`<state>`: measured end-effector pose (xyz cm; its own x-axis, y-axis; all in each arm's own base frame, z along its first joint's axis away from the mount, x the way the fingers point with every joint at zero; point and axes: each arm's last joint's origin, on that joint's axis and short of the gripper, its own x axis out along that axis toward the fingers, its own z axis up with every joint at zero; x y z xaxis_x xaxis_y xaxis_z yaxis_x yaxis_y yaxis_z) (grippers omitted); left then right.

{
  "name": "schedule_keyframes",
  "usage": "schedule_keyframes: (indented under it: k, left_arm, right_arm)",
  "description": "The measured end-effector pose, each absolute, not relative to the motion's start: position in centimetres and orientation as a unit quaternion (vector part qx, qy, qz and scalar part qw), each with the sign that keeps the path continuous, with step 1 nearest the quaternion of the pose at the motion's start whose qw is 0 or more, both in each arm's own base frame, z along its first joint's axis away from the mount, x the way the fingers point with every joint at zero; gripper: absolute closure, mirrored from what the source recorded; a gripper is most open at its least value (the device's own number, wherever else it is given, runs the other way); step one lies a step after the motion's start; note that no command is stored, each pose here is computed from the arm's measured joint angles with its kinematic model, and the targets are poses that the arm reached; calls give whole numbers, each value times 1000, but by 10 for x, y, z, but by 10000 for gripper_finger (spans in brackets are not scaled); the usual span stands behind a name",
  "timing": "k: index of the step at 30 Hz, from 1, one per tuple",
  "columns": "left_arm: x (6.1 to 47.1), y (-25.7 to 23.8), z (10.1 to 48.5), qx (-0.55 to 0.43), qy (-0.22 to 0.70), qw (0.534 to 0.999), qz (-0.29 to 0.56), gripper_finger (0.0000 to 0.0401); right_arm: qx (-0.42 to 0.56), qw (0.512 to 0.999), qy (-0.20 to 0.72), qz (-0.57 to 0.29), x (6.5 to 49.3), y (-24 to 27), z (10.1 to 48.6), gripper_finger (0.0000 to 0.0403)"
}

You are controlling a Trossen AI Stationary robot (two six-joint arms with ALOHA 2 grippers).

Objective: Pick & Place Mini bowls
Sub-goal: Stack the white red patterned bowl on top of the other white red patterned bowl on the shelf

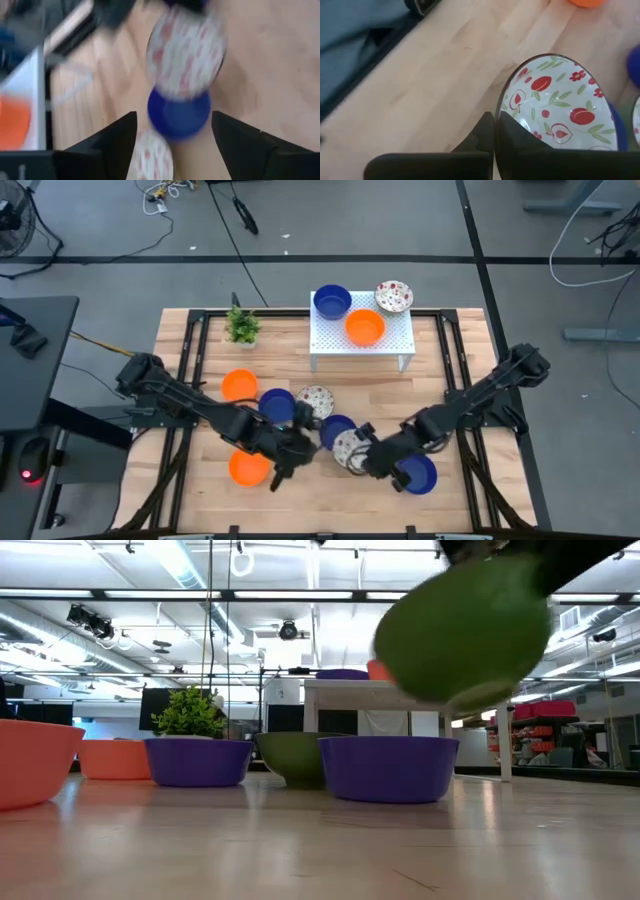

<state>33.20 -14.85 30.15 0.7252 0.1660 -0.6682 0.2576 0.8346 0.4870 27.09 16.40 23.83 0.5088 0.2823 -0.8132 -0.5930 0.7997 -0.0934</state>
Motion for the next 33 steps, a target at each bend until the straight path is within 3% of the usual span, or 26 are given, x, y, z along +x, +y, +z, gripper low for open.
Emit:
schedule_keyframes:
  k: [4,8,14,18,22,33]
  left_arm:
    - [312,-131,293,232,390,891,14,142]
    - [299,-116,262,193,357,913,35,165]
    - [291,-98,213,102,213,970,62,194]
    - [287,-91,203,23,125,989,78,207]
    - [286,-89,202,15,109,991,81,215]
    - [285,-95,201,13,114,992,53,220]
  right_arm:
    - [-180,859,412,244,245,173,259,401]
    - [-185,892,383,154,219,157,290,401]
    - [-174,924,340,-8,195,99,336,401]
    - [-185,914,348,-102,193,50,370,401]
    - [-199,893,362,-179,196,0,396,401]
    - [-155,846,450,-241,205,-111,375,401]
